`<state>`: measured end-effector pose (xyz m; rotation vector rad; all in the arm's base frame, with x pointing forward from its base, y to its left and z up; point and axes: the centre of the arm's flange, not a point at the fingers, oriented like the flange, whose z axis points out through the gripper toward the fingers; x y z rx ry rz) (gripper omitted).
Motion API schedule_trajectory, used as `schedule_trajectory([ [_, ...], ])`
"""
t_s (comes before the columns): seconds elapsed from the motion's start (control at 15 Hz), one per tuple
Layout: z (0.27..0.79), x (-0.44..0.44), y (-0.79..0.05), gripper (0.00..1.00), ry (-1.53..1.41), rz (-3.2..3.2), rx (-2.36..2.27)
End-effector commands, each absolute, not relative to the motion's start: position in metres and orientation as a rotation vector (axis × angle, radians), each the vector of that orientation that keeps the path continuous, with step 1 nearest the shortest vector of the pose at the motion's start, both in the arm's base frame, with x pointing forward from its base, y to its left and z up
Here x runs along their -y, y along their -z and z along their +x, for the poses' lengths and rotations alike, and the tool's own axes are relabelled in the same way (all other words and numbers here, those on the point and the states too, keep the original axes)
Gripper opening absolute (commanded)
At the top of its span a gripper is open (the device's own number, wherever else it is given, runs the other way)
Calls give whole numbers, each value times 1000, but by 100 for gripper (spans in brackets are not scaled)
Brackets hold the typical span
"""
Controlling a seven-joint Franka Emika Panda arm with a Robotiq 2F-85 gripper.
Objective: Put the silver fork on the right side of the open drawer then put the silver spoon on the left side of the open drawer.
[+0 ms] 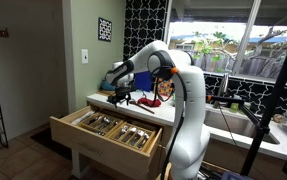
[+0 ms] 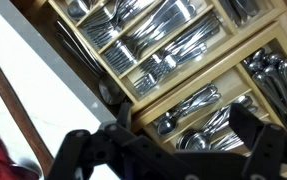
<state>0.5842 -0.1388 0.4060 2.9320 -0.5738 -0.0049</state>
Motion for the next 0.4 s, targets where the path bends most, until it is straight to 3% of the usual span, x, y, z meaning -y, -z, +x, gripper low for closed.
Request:
schedule_trajectory([
  [0.0, 581, 140, -407, 100, 9, 2939, 548],
  [0.33, 573, 142, -410, 100, 14, 2949, 516],
])
